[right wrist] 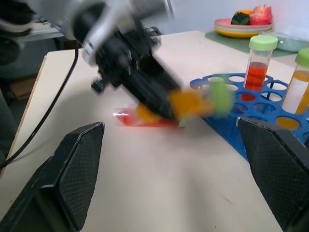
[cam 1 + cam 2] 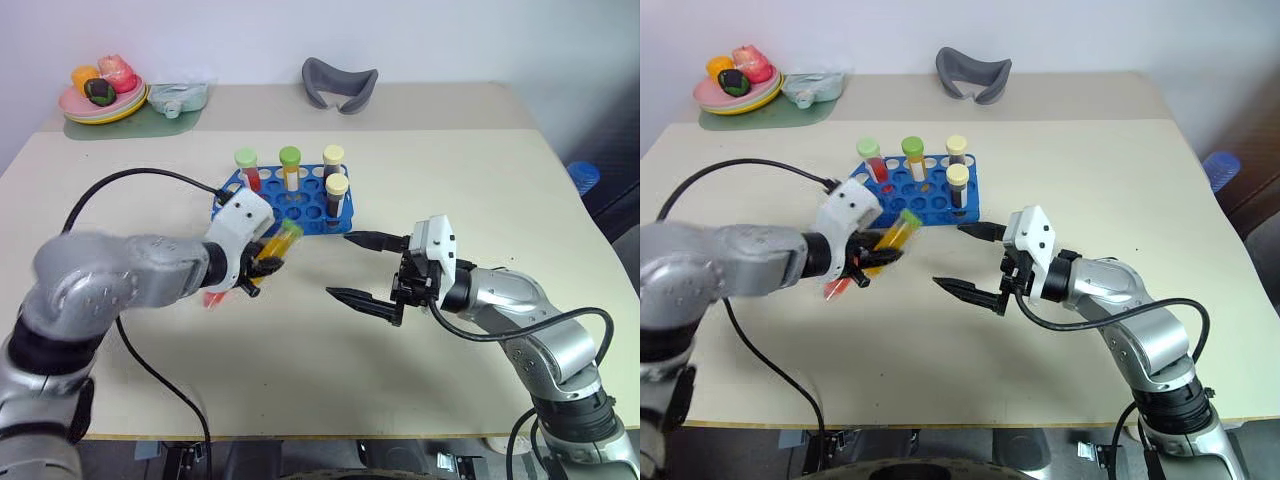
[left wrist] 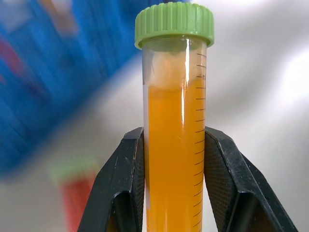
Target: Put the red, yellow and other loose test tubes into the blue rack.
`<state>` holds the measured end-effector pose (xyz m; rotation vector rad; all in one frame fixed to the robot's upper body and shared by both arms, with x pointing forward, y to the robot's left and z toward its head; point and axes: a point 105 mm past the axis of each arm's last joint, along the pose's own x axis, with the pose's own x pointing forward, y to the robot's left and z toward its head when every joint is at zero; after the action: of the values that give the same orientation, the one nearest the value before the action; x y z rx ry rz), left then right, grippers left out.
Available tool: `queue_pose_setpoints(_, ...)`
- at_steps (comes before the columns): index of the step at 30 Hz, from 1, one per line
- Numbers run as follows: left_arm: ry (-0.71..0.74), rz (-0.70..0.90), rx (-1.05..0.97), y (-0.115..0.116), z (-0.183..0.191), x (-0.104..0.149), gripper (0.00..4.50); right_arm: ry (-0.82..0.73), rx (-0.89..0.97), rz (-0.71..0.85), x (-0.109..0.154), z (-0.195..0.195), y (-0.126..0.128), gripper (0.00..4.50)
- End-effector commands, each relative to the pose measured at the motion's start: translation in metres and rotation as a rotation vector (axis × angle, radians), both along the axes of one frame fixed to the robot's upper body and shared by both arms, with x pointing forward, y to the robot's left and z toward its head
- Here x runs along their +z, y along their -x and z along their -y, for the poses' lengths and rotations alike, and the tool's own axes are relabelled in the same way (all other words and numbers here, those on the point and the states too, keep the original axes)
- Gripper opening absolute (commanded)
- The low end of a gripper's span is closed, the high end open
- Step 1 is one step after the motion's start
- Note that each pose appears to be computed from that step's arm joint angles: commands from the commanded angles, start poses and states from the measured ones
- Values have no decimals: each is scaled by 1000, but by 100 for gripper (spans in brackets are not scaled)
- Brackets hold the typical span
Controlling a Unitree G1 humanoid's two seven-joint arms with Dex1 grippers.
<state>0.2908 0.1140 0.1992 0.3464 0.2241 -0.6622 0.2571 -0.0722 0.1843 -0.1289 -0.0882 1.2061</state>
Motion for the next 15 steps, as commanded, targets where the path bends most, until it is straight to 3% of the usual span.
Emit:
queue_pose_setpoints(1,115,319,35,-10,0,41,166,-51,-7,29,15,0,1,450)
queue_pose_setpoints(6,321,547,138,-32,9,56,166,-100,-69,-10,14,5,-6,450)
queue_pose_setpoints(9,283,708,149,-40,23,51,166,-123,-122,-39,9,10,-11,450)
queue_pose_setpoints(15,348,766,171,-59,44,19,166,-139,-178,-65,0,16,-10,450)
